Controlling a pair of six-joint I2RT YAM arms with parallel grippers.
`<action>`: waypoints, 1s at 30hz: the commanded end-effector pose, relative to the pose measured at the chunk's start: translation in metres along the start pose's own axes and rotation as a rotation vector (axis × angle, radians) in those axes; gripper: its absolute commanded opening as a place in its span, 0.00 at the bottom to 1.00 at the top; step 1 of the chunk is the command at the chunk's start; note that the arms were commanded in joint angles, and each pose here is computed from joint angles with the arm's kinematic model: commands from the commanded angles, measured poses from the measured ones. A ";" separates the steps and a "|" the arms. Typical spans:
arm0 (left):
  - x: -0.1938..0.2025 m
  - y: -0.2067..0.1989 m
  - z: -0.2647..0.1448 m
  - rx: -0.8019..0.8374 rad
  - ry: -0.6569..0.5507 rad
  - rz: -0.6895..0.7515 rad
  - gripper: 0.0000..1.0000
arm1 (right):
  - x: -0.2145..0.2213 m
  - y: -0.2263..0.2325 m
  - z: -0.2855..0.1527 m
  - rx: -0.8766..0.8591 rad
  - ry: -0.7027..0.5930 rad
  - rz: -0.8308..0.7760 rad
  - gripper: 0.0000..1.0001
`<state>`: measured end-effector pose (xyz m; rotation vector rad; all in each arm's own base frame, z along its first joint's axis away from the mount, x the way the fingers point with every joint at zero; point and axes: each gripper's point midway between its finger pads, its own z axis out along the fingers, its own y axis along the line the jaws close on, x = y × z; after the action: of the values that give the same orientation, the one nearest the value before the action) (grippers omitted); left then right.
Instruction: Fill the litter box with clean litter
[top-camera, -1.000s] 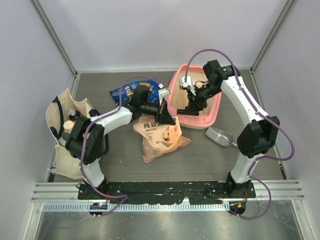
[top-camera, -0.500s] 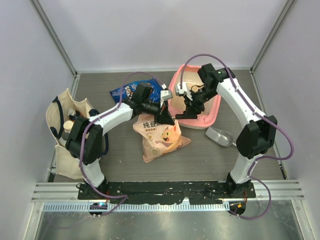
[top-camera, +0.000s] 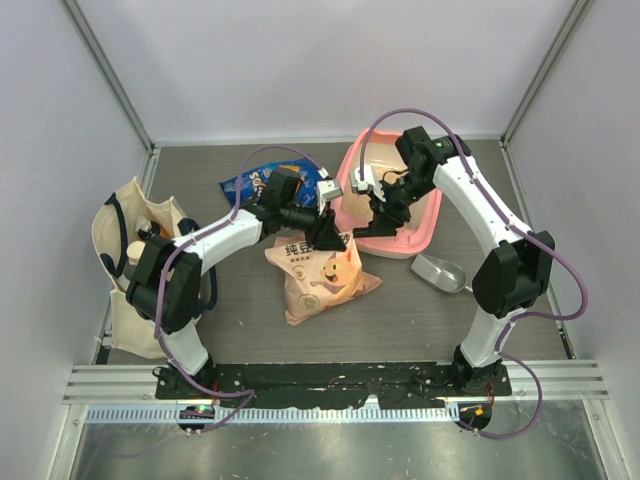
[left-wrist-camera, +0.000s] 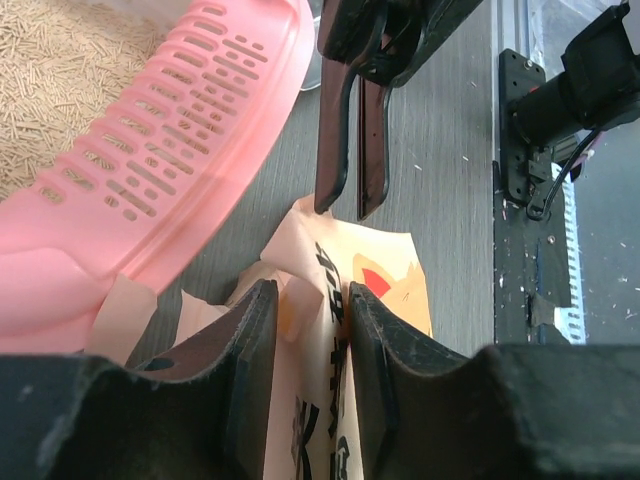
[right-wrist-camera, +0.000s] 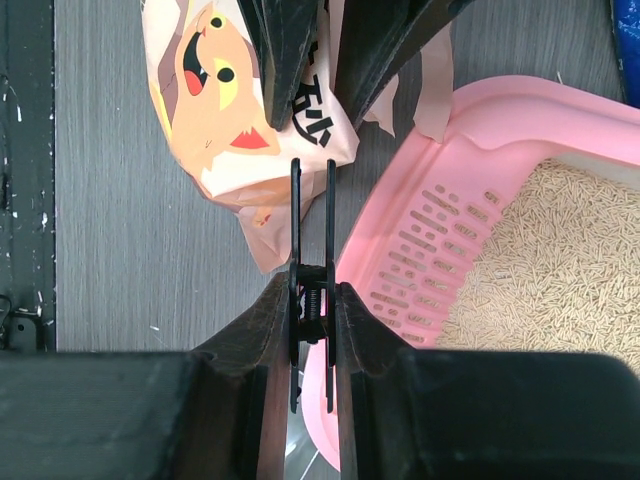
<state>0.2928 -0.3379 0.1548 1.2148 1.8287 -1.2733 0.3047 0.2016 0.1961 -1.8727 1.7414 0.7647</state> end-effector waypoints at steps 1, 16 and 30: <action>-0.022 0.001 -0.016 -0.058 -0.061 0.052 0.37 | -0.011 0.030 -0.019 -0.056 0.005 0.010 0.02; -0.025 -0.011 -0.025 -0.014 -0.061 0.031 0.15 | -0.014 0.011 -0.014 -0.059 -0.018 -0.030 0.02; -0.021 -0.006 -0.022 -0.013 -0.062 0.015 0.00 | -0.013 0.022 -0.010 -0.086 -0.033 -0.002 0.02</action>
<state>0.2897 -0.3265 0.1738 1.1621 1.8349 -1.2881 0.3227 0.2114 0.2018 -1.9004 1.6421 0.7466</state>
